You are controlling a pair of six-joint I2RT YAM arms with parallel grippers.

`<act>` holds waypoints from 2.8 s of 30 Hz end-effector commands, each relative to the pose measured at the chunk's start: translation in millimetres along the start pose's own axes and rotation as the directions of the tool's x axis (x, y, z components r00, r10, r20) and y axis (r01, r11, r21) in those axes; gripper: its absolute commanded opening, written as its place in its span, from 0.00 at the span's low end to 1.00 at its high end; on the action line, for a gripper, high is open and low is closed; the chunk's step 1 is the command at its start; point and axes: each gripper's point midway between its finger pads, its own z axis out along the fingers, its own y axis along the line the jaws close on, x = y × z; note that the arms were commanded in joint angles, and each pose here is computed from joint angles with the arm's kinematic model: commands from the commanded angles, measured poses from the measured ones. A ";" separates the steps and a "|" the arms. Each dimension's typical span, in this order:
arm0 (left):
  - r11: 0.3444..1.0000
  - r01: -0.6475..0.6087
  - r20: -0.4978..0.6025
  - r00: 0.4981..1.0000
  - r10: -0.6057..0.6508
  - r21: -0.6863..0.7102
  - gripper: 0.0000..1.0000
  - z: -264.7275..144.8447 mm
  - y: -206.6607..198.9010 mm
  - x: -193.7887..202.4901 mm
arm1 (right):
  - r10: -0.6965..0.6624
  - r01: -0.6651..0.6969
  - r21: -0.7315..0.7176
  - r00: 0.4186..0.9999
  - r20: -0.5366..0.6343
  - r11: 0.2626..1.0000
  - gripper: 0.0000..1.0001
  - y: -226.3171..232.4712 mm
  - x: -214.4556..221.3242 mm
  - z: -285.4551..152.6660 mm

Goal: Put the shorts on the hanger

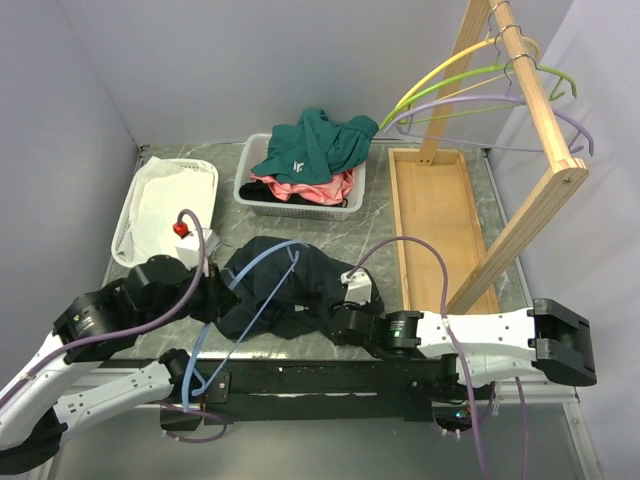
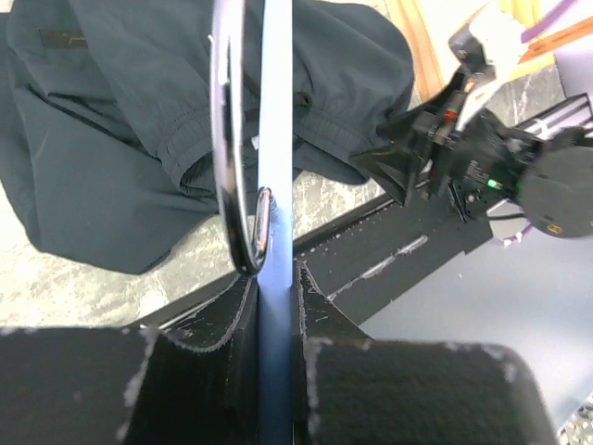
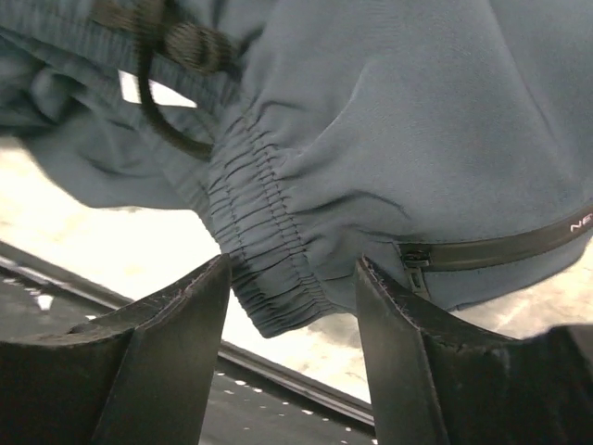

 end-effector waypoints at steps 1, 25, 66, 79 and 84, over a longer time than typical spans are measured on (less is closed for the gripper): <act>0.998 -0.030 0.022 0.999 0.028 0.048 0.01 -24.6 -9.1 -11.2 | -0.017 0.015 0.041 0.999 0.050 0.999 0.62 1.3 -17.2 -0.9; 0.991 -0.015 -0.059 0.998 0.023 0.133 0.01 -32.2 -21.5 5.5 | -0.135 0.128 0.245 0.991 0.012 0.961 0.32 -16.5 -25.7 -0.2; 0.914 -0.349 0.326 0.905 0.272 0.206 0.01 -17.8 -65.9 -83.9 | -0.380 0.507 -0.229 0.817 0.434 0.831 0.00 125.1 -291.2 -145.4; 0.961 -0.142 0.655 0.754 -0.050 0.237 0.01 -34.0 -61.4 -141.2 | -0.319 0.585 -0.413 0.770 0.552 0.698 0.06 198.3 -303.4 -186.5; 0.964 -0.074 0.713 0.688 -0.135 0.254 0.01 -34.3 -49.6 -145.5 | -0.191 0.455 -0.420 0.823 0.534 0.785 0.55 178.3 -293.4 -176.1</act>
